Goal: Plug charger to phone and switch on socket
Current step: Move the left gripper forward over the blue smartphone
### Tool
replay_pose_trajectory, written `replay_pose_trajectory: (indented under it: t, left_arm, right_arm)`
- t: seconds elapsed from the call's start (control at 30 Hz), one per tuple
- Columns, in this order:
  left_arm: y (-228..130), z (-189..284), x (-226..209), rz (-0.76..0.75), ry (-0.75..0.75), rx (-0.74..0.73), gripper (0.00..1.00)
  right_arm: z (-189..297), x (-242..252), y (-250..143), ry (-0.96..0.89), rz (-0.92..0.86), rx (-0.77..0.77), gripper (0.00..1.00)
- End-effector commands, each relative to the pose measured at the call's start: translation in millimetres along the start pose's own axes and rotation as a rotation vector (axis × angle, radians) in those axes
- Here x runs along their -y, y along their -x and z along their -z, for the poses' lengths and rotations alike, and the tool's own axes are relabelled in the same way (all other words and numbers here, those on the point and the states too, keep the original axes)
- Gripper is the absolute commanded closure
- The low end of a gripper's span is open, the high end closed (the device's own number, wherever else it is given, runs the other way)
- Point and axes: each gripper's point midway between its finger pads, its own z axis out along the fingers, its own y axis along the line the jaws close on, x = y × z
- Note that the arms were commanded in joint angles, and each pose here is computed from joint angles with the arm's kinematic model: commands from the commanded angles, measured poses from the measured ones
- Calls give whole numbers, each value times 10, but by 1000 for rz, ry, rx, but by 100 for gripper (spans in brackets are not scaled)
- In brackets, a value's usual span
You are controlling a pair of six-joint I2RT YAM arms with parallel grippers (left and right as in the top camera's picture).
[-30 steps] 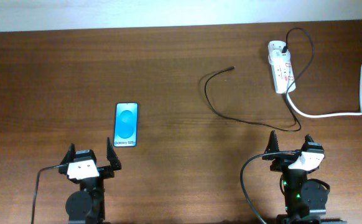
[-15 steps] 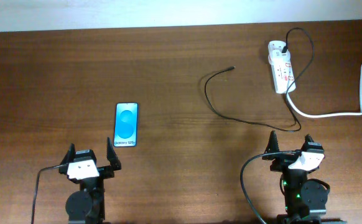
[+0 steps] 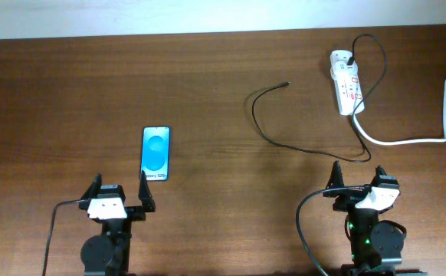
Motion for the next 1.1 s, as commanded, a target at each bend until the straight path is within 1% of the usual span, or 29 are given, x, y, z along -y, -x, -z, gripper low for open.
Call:
replay_pose_trajectory:
  t: [0.0,0.1,0.23,0.37,0.67,0.8,0.93,1.07]
  left_arm:
    - [0,26,132,-11,-79,-22,1]
    - [13,55,131,-11,-79,-46,1]
    - [126,91,141,-11,-84,-38,1]
    - [324,172,207,-11,-121,-22,1]
    - [780,384,210,-11,-122,4,1]
    - [989,402,235,-11,-133,-8,1]
    - [1158,329,311,-8,-173,-58,1]
    - [1220,151,324,-3,-172,-182,1]
  right_arm:
    - [-2,20,-25,-8,-4,0,2]
    - [-2,20,-25,-8,-4,0,1]
    - [-2,20,-25,-8,-4,0,2]
    - [-2,20,-25,-8,-4,0,2]
    - [-2,20,-25,-8,-4,0,2]
    - [-2,20,-25,-8,-4,0,2]
    - [-2,20,-25,-8,-4,0,2]
    - [-2,20,-25,-8,-4,0,2]
